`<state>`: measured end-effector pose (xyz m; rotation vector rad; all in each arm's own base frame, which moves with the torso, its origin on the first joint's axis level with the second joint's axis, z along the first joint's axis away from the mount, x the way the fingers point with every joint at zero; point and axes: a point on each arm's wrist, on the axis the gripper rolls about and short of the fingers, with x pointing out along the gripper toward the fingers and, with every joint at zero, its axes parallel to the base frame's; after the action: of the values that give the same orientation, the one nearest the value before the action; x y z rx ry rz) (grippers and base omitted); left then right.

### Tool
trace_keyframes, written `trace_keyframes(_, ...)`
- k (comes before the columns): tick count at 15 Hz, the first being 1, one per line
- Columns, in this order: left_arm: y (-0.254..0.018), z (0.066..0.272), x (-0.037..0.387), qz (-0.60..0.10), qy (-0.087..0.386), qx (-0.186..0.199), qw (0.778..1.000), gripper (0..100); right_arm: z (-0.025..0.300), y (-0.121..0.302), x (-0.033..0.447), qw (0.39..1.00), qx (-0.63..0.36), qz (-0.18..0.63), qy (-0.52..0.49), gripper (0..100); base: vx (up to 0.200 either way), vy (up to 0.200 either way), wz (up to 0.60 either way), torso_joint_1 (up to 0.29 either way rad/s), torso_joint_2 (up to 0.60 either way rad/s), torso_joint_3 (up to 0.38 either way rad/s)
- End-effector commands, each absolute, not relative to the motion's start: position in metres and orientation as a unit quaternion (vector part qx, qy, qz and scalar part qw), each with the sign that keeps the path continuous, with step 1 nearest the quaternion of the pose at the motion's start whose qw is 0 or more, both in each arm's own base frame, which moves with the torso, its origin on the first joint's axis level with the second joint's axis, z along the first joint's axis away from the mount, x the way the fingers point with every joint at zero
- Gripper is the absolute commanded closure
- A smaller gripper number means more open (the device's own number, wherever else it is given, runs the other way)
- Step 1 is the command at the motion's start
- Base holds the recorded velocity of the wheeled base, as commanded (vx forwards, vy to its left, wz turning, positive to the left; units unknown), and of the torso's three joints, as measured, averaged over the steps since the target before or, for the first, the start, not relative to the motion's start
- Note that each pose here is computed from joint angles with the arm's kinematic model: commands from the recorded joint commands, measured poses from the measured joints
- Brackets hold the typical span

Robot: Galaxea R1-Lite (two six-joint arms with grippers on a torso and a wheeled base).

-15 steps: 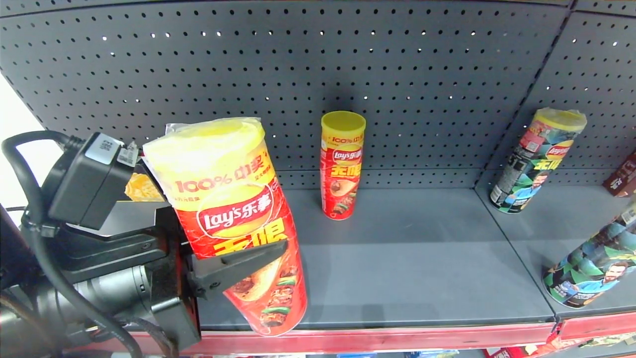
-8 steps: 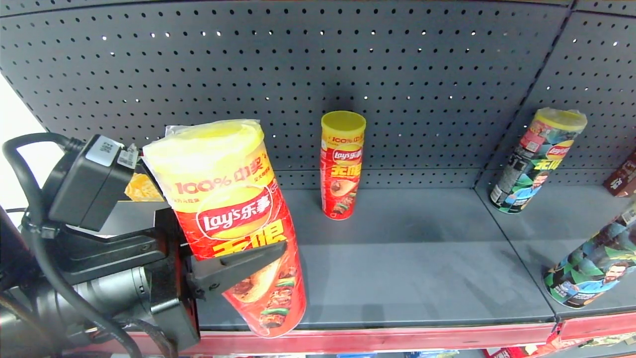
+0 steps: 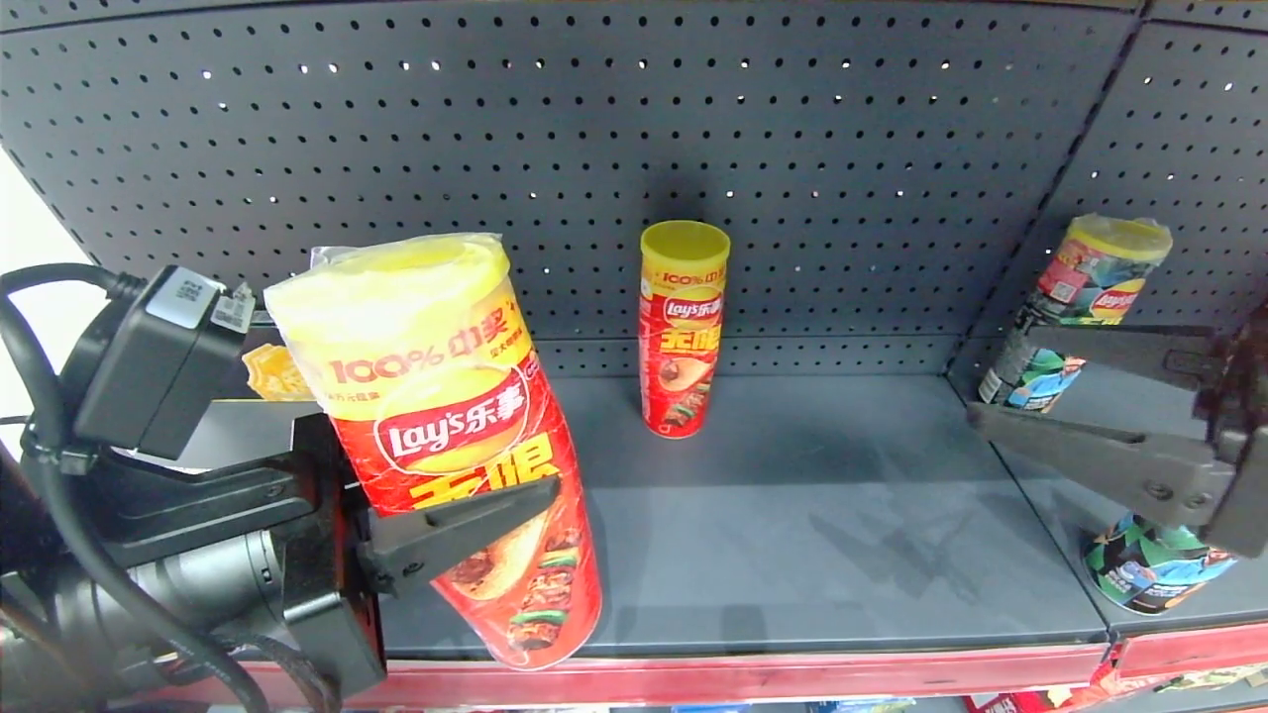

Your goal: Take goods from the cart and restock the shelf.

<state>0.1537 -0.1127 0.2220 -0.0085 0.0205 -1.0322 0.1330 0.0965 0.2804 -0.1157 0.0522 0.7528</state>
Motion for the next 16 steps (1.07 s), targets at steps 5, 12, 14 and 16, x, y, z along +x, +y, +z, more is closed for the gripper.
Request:
trace_keyframes(5, -0.113, 0.222, 0.154, -0.492, 0.011, -0.005, 0.87, 100, 0.258, 0.138, 0.201, 0.918, -0.082, 0.384, 0.061, 0, 0.0, 0.0, 0.0, 0.0, 0.0, 0.0)
trace_keyframes(12, -0.112, 0.221, 0.157, -0.487, 0.014, -0.005, 0.873, 100, 0.234, 0.155, 0.267, 0.89, -0.095, 0.445, 0.026, 0, 0.0, 0.0, 0.0, 0.0, 0.0, 0.0)
trace_keyframes(14, -0.113, 0.221, 0.159, -0.487, 0.015, -0.005, 0.873, 100, 0.223, 0.15, 0.289, 0.867, -0.113, 0.485, 0.008, 0, 0.0, 0.0, 0.0, 0.0, 0.0, 0.0)
trace_keyframes(16, -0.115, 0.22, 0.162, -0.488, 0.018, -0.004, 0.873, 100, 0.218, 0.15, 0.306, 0.847, -0.124, 0.516, -0.029, 0, 0.0, 0.0, 0.0, 0.0, 0.0, 0.0)
